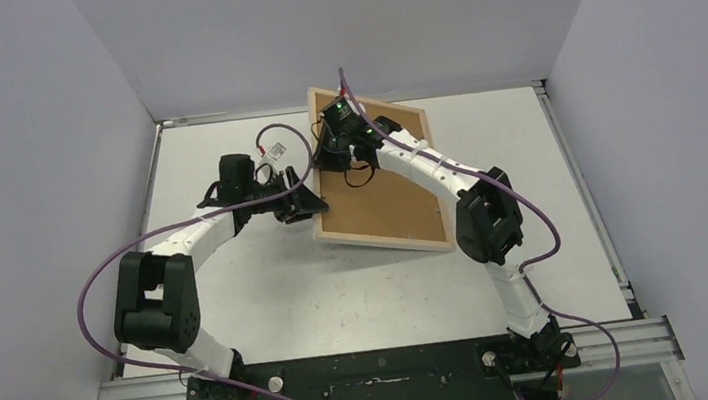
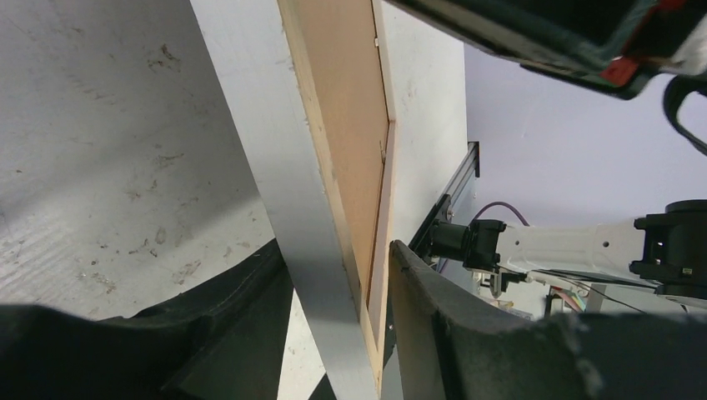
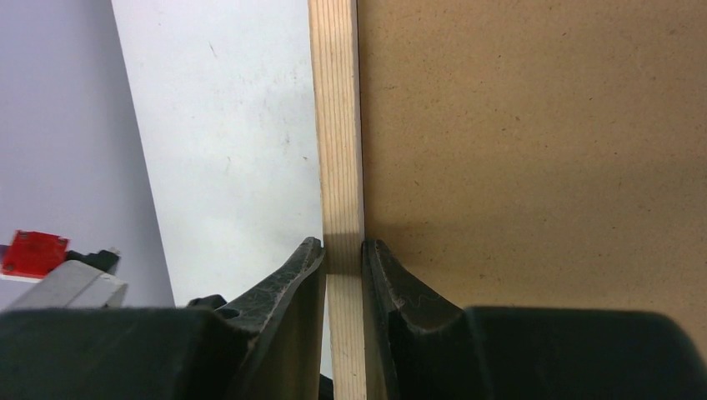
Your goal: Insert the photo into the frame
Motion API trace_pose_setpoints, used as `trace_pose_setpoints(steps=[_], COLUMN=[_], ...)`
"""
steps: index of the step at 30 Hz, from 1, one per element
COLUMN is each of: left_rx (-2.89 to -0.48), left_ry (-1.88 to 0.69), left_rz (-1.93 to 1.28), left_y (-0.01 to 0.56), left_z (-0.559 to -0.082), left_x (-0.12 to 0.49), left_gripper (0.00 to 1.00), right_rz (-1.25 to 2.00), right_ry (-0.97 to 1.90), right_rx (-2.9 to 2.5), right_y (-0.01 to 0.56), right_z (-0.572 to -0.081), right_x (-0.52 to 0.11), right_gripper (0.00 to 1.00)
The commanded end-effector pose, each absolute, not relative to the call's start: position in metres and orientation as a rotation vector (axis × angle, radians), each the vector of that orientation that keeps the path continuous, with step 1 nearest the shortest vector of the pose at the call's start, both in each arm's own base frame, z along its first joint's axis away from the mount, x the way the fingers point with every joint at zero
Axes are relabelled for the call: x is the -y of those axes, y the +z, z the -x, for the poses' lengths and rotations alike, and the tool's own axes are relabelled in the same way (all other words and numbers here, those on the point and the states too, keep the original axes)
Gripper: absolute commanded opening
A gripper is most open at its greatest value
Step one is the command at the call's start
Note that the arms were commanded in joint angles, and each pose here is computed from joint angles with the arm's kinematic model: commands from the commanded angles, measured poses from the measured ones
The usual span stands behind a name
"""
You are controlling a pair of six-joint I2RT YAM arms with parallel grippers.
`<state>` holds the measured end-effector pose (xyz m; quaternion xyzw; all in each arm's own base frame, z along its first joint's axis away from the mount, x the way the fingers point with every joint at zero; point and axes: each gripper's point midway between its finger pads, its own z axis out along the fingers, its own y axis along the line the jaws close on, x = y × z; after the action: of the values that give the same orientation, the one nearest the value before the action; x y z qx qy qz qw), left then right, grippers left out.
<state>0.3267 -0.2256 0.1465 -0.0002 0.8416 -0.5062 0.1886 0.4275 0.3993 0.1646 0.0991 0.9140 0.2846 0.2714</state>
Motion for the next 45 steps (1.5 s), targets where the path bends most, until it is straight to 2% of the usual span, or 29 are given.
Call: trace_pose_setpoints(steps=[1,3,8,11,17,20,23,27,29,37,45], left_rx=[-2.339,-2.338,-2.326,-2.302,-2.271,-2.275,-2.27,-2.265,-2.268,-2.182,-2.074], left_ry=[-1.44,-1.435,-1.413,-1.411,-1.378,-1.308,-1.223,-1.086,-0.999,-0.687,-0.373], left_rz=[-0.07,-0.067,-0.055,-0.071,-0.126,-0.171,-0.214,-0.279,-0.314,-0.568,-0.762], left_y=[0.157,0.158,0.161,0.168,0.186,0.196,0.212,0.231,0.238,0.281,0.304], left_z=[-0.329,-0.331,-0.336,-0.338,-0.347,-0.352,-0.358,-0.364,-0.365,-0.371,-0.367], left_x=[0.232,0.232,0.231,0.23,0.226,0.219,0.209,0.196,0.189,0.18,0.188], left_gripper=[0.42,0.41,0.23,0.19,0.0,0.0,0.0,0.0,0.0,0.0,0.0], right_rz=[-0.293,-0.296,-0.301,-0.308,-0.307,-0.319,-0.348,-0.378,-0.376,-0.456,-0.473], right_ry=[1.046,1.045,1.012,0.934,0.761,0.712,0.687,0.679,0.681,0.71,0.76], right_rx=[-2.221,-2.223,-2.238,-2.266,-2.259,-2.226,-2.168,-2.089,-2.035,-1.933,-1.936], right_y=[0.267,0.266,0.26,0.253,0.255,0.269,0.292,0.322,0.334,0.369,0.369], right_z=[-0.431,-0.429,-0.428,-0.427,-0.423,-0.425,-0.428,-0.429,-0.428,-0.425,-0.423], right_x=[-0.419,-0.418,-0.413,-0.404,-0.375,-0.36,-0.342,-0.318,-0.309,-0.272,-0.273], right_gripper=[0.0,0.0,0.0,0.0,0.22,0.31,0.48,0.65,0.7,0.73,0.76])
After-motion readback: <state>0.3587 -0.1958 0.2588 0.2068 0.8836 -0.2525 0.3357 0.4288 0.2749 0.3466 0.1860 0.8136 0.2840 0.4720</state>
